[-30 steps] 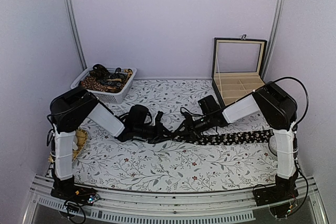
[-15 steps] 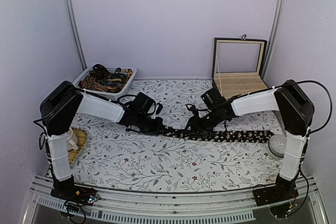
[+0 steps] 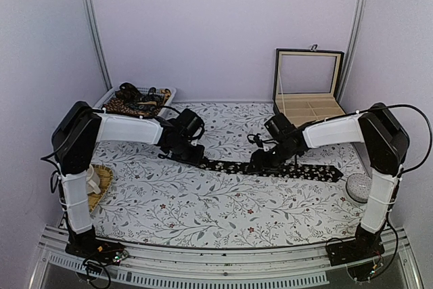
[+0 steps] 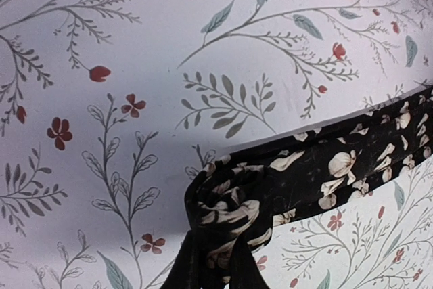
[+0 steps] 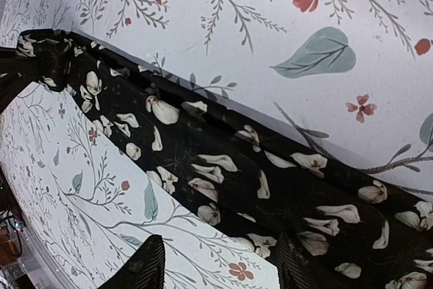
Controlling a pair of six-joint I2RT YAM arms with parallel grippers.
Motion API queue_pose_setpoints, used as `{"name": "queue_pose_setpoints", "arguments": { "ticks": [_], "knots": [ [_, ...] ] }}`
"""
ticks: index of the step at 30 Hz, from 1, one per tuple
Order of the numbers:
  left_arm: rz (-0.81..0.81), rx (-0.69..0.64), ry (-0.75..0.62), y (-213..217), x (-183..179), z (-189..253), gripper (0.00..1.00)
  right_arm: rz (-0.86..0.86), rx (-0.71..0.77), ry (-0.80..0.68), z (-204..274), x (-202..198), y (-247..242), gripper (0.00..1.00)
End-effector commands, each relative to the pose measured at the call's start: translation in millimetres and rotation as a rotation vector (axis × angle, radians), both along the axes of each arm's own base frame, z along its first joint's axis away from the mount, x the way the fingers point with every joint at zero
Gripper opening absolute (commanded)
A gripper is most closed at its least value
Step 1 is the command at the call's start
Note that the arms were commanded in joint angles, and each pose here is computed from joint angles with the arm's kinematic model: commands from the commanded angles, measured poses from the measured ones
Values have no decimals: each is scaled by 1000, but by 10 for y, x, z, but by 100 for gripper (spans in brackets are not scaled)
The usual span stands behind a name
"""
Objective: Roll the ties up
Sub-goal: Roll the tie at the center of the board.
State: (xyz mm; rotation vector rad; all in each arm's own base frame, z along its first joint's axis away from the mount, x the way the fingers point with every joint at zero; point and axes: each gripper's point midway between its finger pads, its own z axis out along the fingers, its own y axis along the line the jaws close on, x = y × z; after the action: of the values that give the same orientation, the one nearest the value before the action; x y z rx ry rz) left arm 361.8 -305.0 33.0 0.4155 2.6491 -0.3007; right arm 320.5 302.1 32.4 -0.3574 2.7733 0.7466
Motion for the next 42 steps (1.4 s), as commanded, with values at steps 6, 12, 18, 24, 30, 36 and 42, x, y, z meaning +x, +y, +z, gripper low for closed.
{"name": "queue_pose_setpoints", "arguments": {
  "ticks": [6, 12, 18, 24, 30, 36, 42],
  "knots": [
    [-15, 115, -1, 192, 80, -49, 0, 51, 136, -181, 767, 242, 212, 59],
    [-18, 133, -7, 216, 102, -40, 0, 55, 216, -118, 582, 423, 450, 58],
    [-40, 127, -12, 193, 95, -31, 0, 44, 163, -42, 96, 521, 496, 58],
    [-54, 90, -21, 151, 87, 8, 0, 39, 123, 17, -243, 501, 455, 58],
    [-58, 96, -26, 169, 87, 30, 0, 65, 113, 92, -401, 301, 403, 56],
    [-13, 160, -58, 315, 130, 91, 0, 103, 113, 190, -457, -191, 320, 53],
    [11, 252, -90, 389, 112, 148, 0, -13, 131, 203, -340, -525, 184, 52]
  ]
}}
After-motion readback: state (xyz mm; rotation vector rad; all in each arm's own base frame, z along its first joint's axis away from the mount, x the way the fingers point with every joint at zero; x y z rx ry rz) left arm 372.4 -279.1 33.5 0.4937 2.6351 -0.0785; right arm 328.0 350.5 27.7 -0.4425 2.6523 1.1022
